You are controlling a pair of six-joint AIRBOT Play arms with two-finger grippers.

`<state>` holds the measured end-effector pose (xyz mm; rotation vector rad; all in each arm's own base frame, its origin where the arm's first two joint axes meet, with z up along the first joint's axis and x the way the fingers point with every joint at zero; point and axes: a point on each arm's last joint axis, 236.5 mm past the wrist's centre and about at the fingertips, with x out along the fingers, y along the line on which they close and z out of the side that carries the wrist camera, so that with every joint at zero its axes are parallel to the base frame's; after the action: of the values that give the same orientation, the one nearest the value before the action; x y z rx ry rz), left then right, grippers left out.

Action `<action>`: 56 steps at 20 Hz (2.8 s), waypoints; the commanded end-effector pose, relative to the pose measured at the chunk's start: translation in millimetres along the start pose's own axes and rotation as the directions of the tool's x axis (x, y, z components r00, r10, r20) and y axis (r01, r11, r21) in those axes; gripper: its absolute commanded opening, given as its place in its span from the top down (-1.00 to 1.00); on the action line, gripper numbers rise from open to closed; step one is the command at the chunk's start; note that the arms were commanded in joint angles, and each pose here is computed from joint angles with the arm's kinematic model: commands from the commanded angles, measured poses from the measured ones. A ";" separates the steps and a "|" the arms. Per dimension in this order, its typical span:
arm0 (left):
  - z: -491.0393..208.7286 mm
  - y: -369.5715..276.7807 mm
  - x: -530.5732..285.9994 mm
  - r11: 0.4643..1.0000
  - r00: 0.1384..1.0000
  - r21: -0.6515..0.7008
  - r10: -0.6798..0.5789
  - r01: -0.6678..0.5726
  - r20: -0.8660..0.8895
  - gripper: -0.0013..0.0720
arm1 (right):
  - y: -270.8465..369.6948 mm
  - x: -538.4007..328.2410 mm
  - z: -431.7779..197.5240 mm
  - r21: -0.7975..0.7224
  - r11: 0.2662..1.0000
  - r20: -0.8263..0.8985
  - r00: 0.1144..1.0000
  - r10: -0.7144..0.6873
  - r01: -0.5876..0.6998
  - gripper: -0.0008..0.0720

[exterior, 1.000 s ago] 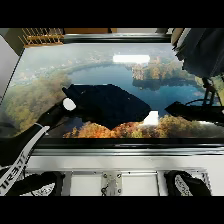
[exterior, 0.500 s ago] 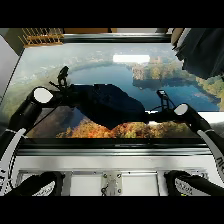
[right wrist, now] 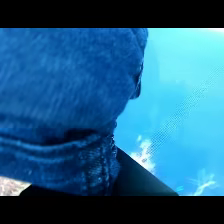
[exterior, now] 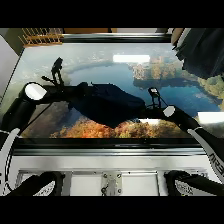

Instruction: Fold the clothes and pants, and hang the long-sleeved shirts on hangers.

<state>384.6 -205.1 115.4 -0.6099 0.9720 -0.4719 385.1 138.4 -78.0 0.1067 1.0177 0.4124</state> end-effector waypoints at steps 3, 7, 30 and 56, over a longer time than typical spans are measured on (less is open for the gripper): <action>85.0 -92.4 -128.3 0.979 0.932 0.172 -0.157 0.105 0.328 0.92 | 31.6 -144.1 108.8 -0.336 0.933 0.246 0.968 -0.042 0.126 0.83; 89.8 -204.1 -281.9 0.894 0.747 0.422 -0.384 0.153 0.543 0.92 | 101.2 -341.3 178.4 -0.335 0.918 0.619 0.784 0.045 0.212 0.83; 190.1 -61.5 -32.2 0.988 0.940 0.141 -0.105 0.062 0.324 0.92 | 40.2 -155.7 103.4 0.150 0.988 -0.063 0.997 -0.040 0.049 0.83; -139.6 110.2 46.1 0.964 0.923 0.089 0.265 -0.249 -0.279 0.92 | -33.5 -93.6 -48.0 -0.023 0.966 -0.328 0.911 -0.250 0.257 0.83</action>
<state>324.7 -187.0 -18.6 -0.3919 1.2578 -0.3570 336.6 63.0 -16.8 -0.0863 1.2840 0.1674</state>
